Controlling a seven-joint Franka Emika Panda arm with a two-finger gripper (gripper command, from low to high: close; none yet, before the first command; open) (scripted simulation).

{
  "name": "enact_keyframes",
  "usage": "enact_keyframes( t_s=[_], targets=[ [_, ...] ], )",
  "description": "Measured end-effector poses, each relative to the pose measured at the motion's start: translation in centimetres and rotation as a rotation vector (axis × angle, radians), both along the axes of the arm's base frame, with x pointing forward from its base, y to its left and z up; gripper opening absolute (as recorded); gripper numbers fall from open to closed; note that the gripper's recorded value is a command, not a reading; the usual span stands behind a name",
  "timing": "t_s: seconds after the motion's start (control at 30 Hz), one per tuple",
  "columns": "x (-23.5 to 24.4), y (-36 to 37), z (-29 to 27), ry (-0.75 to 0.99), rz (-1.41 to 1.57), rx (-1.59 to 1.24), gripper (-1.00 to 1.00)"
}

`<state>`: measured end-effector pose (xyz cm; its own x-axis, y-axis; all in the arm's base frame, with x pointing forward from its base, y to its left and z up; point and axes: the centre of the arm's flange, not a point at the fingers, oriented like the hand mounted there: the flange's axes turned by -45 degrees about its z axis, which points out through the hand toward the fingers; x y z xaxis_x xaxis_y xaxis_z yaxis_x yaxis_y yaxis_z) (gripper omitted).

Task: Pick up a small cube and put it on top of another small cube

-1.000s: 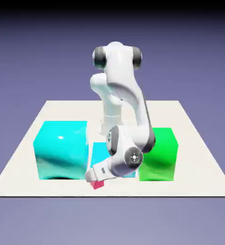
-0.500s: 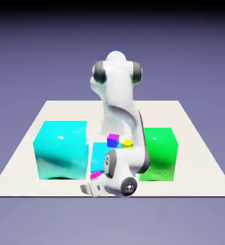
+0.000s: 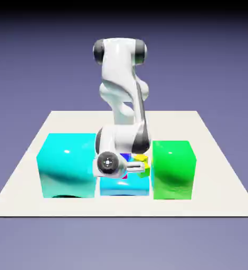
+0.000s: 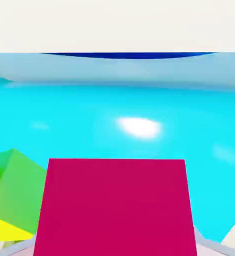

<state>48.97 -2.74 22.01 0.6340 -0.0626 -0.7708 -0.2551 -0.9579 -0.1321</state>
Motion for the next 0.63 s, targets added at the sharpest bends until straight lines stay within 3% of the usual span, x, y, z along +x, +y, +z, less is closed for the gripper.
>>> enact_keyframes(
  t_s=[0.33,0.53,0.57,0.63],
  targets=[
    [-8.7,0.3,3.5,0.133,-0.567,0.003,-1.0],
    [-12.3,3.5,-1.2,0.196,-0.586,-0.033,-1.0],
    [-12.8,3.9,-1.8,0.196,-0.586,-0.034,1.0],
    [-12.8,3.9,-1.8,0.196,-0.584,-0.036,1.0]
  ],
)
